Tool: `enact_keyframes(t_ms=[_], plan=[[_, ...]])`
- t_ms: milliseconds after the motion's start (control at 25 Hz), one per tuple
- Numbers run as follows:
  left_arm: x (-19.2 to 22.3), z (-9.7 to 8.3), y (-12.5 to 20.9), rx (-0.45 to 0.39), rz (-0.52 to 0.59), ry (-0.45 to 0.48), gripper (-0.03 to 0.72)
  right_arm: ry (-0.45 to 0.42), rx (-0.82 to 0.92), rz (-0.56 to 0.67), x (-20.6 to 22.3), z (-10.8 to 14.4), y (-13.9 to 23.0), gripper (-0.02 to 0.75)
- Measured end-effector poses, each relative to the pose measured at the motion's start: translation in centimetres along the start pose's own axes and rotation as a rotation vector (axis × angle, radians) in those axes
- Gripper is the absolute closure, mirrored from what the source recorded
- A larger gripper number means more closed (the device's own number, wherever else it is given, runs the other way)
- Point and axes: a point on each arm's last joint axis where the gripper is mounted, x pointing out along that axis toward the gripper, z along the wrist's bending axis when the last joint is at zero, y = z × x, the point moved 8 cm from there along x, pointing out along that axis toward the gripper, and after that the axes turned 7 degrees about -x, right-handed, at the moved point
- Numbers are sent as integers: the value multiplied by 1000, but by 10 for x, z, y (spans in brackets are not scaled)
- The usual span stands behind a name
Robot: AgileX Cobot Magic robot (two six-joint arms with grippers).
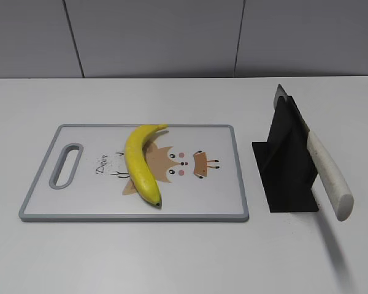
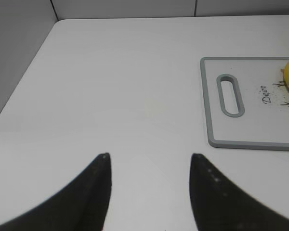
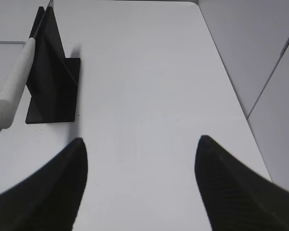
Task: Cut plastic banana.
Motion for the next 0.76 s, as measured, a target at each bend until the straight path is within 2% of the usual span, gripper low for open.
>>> enact_keyframes(t_ms=[760], plan=[[0,0,0,0,0,0,179,0,0,0,0,0,0,195]])
